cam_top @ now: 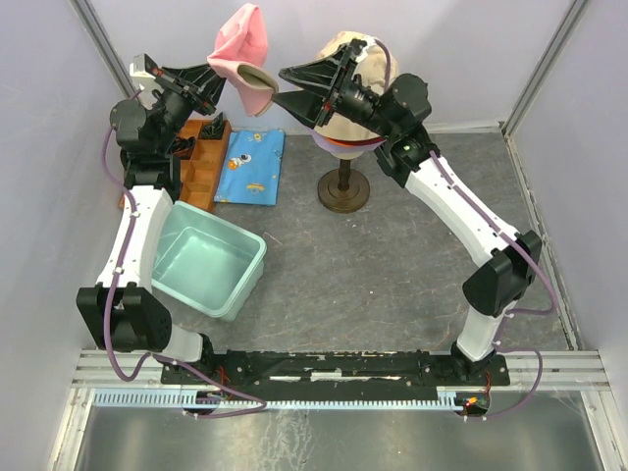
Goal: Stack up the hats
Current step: Stack the hat on the hat.
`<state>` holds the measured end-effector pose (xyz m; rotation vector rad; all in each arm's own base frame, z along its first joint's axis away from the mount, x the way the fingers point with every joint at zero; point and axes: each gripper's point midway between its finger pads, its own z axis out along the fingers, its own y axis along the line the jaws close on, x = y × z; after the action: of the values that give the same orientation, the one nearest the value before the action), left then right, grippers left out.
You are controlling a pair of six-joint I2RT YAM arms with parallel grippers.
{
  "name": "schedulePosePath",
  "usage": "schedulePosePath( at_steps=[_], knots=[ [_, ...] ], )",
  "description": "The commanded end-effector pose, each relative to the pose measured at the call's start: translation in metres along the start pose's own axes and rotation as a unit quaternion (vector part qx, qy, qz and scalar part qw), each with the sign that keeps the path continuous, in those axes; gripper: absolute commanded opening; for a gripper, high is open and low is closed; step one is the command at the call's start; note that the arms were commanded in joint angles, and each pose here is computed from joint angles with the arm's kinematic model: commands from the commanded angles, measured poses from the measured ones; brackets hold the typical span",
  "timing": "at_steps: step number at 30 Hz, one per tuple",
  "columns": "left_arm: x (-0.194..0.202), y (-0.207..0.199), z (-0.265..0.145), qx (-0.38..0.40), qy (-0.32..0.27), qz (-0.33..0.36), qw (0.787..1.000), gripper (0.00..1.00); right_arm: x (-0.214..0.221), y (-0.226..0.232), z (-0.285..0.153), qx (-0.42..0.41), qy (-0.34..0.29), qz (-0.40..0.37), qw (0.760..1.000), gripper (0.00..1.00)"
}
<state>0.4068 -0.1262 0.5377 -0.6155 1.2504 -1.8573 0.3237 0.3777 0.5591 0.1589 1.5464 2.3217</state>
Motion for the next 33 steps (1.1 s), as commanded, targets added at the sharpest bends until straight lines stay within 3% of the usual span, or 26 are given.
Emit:
schedulePosePath(
  at_steps=[1,28,31,33],
  knots=[
    [0.023,-0.048,-0.008,0.055,0.029,0.05,0.997,0.03,0.003,0.018,0.008,-0.027,-0.002,-0.007,1.0,0.65],
    [0.047,-0.069,-0.022,0.08,0.051,0.043,0.995,0.03,-0.01,0.014,0.034,-0.021,-0.007,-0.011,1.0,0.58],
    [0.048,-0.072,-0.022,0.083,0.053,0.045,0.994,0.03,-0.008,0.012,0.037,-0.021,-0.004,-0.008,1.0,0.54],
    [0.049,-0.073,-0.023,0.085,0.055,0.046,0.994,0.03,-0.006,0.014,0.039,-0.024,-0.002,-0.009,1.0,0.44]
  ],
)
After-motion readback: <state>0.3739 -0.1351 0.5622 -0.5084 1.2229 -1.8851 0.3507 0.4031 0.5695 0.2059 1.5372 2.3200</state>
